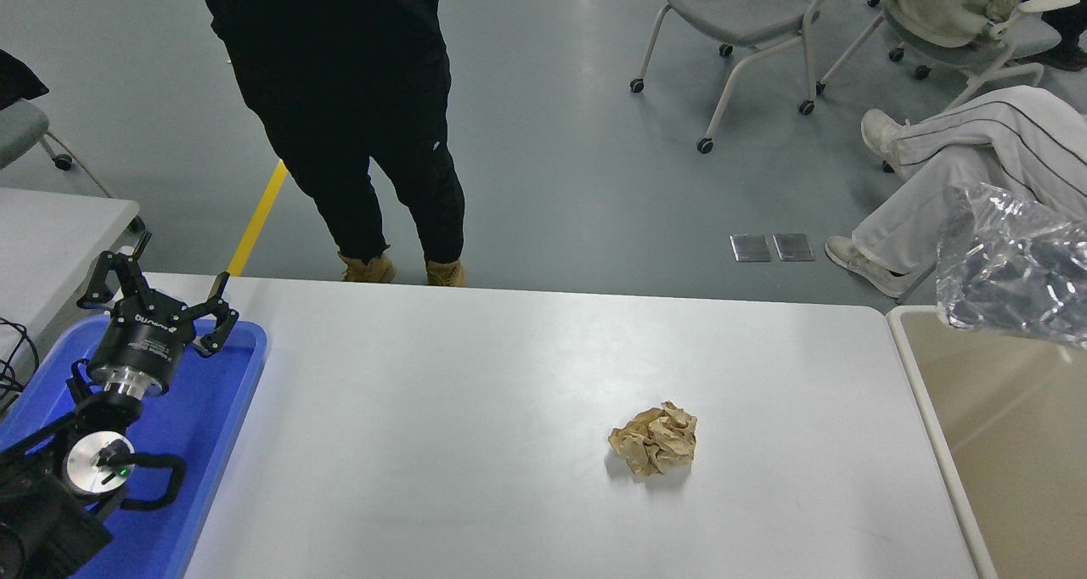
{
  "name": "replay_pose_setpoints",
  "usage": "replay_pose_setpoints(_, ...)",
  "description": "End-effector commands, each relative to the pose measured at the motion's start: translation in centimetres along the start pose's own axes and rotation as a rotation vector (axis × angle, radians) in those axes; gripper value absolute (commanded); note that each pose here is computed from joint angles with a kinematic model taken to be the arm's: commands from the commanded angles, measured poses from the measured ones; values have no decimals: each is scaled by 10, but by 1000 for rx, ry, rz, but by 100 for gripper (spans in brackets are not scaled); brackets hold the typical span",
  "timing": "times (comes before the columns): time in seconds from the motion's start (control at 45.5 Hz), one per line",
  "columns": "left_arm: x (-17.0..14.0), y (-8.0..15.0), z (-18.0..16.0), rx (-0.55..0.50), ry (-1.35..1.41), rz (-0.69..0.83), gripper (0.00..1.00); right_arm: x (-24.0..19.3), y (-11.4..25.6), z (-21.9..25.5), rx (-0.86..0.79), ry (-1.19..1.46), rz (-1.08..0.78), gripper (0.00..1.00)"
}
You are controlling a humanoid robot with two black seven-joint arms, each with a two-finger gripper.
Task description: Clean the table surface
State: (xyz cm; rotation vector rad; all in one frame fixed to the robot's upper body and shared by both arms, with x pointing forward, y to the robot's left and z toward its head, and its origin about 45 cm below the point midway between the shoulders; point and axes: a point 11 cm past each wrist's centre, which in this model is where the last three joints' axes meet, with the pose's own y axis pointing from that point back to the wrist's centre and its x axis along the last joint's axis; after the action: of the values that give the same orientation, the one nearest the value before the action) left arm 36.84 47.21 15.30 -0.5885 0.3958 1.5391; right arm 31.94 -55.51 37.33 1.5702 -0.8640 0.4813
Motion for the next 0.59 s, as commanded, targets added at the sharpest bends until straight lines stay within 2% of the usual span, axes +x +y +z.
replay_pose_setpoints(0.0, 0, 0, 0, 0, 0, 0, 100, -3, -25, 54, -145, -86, 101, 0)
replay_pose_setpoints(0.154, 0, 0, 0, 0, -1, 1, 100, -32, -52, 89, -243, -156, 145, 0)
replay_pose_setpoints(0.571, 0, 0, 0, 0, 0, 0, 100, -107, -116, 118, -410, -284, 256, 0)
